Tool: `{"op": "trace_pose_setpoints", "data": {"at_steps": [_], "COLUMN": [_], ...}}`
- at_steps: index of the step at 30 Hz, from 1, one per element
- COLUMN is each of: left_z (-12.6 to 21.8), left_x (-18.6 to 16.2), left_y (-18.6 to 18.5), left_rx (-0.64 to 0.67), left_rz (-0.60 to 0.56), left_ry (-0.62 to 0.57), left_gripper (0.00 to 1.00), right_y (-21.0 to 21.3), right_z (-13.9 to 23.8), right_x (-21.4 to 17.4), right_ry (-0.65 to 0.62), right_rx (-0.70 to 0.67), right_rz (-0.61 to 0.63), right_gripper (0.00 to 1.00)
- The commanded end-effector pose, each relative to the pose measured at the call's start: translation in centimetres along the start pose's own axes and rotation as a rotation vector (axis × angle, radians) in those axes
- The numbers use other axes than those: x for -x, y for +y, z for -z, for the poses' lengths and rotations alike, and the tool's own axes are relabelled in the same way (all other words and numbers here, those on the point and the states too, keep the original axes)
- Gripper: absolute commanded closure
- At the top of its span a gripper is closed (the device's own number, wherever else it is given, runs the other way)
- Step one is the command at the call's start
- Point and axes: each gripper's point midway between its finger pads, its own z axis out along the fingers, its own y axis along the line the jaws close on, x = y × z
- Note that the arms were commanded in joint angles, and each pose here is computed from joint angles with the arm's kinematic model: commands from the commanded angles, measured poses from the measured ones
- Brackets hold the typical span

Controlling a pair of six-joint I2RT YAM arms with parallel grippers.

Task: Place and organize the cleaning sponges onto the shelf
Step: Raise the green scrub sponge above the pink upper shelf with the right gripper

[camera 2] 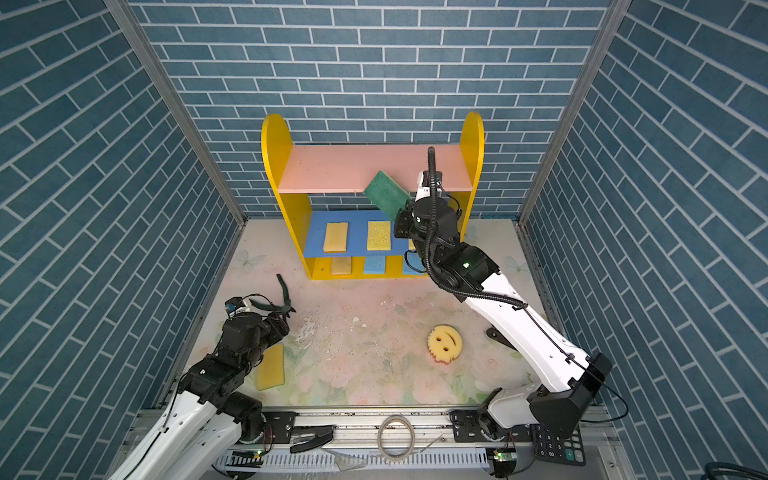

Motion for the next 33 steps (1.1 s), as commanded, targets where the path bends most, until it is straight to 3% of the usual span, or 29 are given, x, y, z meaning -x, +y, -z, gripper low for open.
{"op": "trace_pose_setpoints", "data": {"at_steps": [1,9,14,18,24,30,33], "left_z": [0.5,0.7,0.5,2.0,7.3,12.1,12.8], "left_x": [0.6,0.3,1.0,4.4,13.1,19.9,21.6], "left_y": [-0.3,-0.2,-2.4,-6.7,-13.9,-24.4,-28.1], "left_rx": [-0.019,-0.022,-0.113,-0.26,-0.482,-0.806,-0.894], "left_rz": [-0.006,-0.006,-0.038,-0.089,-0.104,-0.122,-0.124], "left_ry": [-0.014,-0.005,-0.014,-0.086,-0.314,-0.351,-0.346], "left_gripper": [0.23,0.24,0.31,0.32,0.3,0.27,0.26], "right_y": [-0.3,-2.3,-1.5,1.4,5.4,8.0,8.7], "right_z": [-0.5,-1.9,-3.2,-4.2,-4.8,-5.2,-5.2], "right_x": [4.1,7.2,7.6,6.9,5.3,4.3,4.1], "right_ry": [-0.131,-0.203,-0.175,-0.088,0.046,0.132,0.15], "right_rx": [-0.045,-0.104,-0.042,0.088,0.284,0.405,0.435], "right_rz": [-0.003,-0.065,-0.107,-0.121,-0.197,-0.275,-0.307], "right_gripper": [1.0,1.0,1.0,1.0,1.0,1.0,1.0]}}
